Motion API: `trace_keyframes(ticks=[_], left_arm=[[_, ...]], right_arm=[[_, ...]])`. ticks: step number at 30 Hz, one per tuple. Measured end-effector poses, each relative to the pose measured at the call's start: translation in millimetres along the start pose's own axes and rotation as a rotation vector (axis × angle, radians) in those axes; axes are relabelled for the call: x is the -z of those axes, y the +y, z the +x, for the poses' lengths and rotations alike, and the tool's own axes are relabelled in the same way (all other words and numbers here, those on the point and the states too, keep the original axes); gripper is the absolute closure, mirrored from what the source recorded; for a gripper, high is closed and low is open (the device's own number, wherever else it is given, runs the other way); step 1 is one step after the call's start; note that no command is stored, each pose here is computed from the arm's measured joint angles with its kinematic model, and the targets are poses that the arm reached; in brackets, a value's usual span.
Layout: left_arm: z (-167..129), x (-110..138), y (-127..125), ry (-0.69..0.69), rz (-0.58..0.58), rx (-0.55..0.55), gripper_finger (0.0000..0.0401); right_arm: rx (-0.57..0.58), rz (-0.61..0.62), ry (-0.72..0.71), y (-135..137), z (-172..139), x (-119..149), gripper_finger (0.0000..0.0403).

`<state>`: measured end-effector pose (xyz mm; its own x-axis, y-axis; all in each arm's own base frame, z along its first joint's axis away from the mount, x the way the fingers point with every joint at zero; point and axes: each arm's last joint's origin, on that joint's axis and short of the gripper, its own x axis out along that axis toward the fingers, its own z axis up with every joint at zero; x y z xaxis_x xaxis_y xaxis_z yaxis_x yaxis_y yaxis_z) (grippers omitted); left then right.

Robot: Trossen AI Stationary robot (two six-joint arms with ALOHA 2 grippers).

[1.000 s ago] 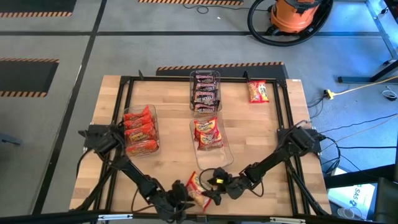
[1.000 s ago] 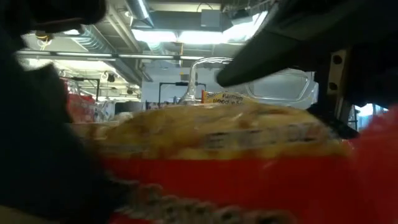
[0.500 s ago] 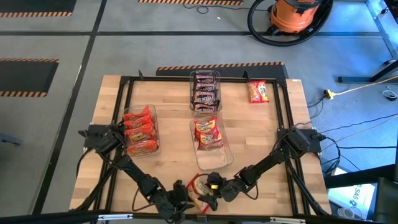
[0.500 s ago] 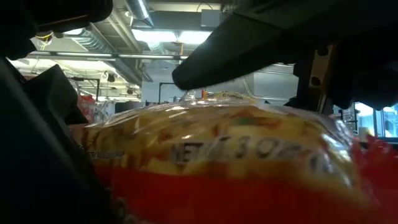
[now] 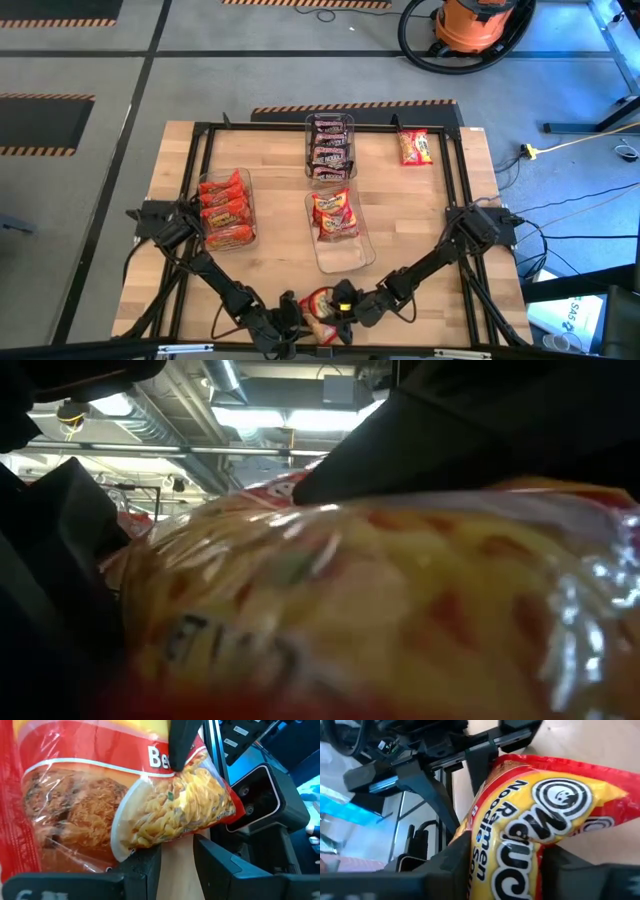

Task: Sort Maruchan noodles
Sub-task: Put the red noodle pack into the right transparent bin

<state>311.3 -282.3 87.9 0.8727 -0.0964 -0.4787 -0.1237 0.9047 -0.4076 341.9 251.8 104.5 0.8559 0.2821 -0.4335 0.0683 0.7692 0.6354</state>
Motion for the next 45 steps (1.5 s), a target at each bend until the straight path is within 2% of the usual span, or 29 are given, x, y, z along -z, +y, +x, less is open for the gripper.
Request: trace_keyframes(ticks=[7,11,19,27,31,36,41,45], left_arm=[[-6.7,6.5,-9.7,0.029,-0.019,0.062,0.0293],[-12.0,11.9,-16.1,0.037,-0.039,0.088,0.0293],[-27.8,24.4,-31.8,0.075,-0.095,0.154,0.0293],[-32.4,25.0,-34.8,0.076,-0.124,0.155,0.0293],[-30.0,22.1,-32.8,0.079,-0.125,0.154,0.0293],[-26.3,17.8,-29.9,0.078,-0.129,0.150,0.0293],[-23.1,14.0,-27.4,0.068,-0.137,0.143,0.0293],[-20.0,10.3,-24.4,0.058,-0.143,0.130,0.0293]], right_arm=[[-0.010,-0.120,0.014,4.0,-1.6,-3.0,0.0354],[-0.028,-0.183,0.025,6.6,-3.3,-4.8,0.0386],[-0.016,-0.314,0.068,22.0,-25.4,-24.2,0.0388],[-0.002,-0.502,0.086,48.0,-79.0,-64.9,0.0386],[0.064,-0.681,0.049,55.4,-114.3,-90.1,0.0384],[0.238,-1.002,-0.003,53.8,-147.0,-113.8,0.0383],[0.348,-1.286,0.060,39.1,-150.1,-129.2,0.0382],[0.402,-1.374,0.188,15.2,-144.6,-141.3,0.0382]])
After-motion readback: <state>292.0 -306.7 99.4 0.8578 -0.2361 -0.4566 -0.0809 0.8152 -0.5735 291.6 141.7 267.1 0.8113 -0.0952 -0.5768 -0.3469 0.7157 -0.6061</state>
